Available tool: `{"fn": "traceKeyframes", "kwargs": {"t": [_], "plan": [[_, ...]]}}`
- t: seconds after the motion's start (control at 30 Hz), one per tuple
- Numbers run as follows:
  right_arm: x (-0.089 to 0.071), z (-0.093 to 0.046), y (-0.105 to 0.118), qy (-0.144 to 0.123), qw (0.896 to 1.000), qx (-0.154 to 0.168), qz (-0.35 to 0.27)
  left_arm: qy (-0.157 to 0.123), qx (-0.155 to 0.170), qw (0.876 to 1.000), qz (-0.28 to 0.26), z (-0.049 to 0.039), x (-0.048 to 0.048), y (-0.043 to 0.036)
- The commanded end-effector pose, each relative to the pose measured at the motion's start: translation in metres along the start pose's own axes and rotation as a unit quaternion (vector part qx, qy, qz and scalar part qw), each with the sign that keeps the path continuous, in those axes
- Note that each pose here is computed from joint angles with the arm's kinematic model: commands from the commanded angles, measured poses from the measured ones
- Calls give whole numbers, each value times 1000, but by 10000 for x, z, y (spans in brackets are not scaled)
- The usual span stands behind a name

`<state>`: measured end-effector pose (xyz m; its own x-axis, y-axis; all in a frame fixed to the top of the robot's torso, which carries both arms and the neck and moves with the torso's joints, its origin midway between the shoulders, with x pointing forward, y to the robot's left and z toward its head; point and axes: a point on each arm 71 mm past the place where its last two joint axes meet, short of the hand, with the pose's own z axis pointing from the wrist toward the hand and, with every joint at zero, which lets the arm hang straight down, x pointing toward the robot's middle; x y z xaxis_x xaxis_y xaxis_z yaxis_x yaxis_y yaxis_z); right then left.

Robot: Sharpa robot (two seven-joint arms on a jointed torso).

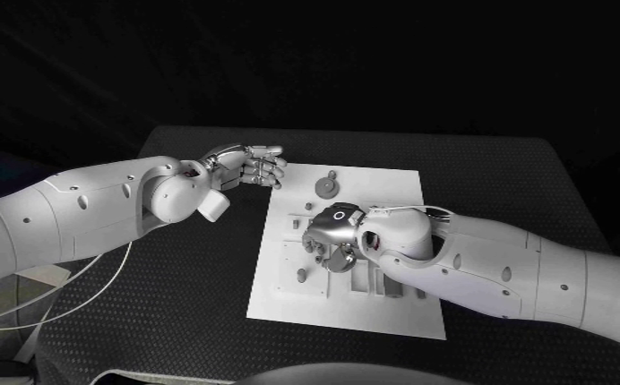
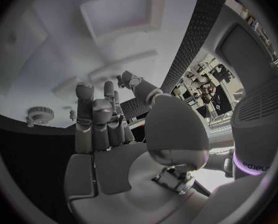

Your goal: Assemble the parts on the task board

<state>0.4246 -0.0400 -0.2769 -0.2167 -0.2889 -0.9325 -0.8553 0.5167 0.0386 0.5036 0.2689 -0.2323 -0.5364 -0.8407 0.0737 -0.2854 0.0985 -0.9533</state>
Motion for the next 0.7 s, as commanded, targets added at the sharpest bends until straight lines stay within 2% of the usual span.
{"fn": "traceKeyframes", "kwargs": {"t": [0.03, 0.17, 0.33, 0.4, 0.47, 0.5, 0.57, 0.7], "plan": [[-19, -23, -4, -16, 1000, 5, 3, 8, 4, 1000, -3, 5, 13, -15], [-37, -92, -2, -36, 999, 6, 7, 7, 4, 1000, -3, 4, 2, -14], [-99, -271, -53, -78, 996, 12, 34, 5, 3, 1000, -3, 0, -16, -12], [-190, -370, -130, -106, 992, 22, 65, 5, 3, 1000, -3, 0, -20, -10], [-272, -480, -253, -122, 986, 43, 104, 3, 3, 1000, -2, 4, -32, -9], [-288, -537, -317, -118, 984, 58, 123, 3, 3, 1000, -2, 4, -37, -9], [-296, -683, -503, -82, 978, 104, 164, 1, 2, 1000, -2, 4, -54, -6], [-317, -888, -704, -32, 976, 156, 150, -2, 0, 1000, 0, 13, -73, -1]]}}
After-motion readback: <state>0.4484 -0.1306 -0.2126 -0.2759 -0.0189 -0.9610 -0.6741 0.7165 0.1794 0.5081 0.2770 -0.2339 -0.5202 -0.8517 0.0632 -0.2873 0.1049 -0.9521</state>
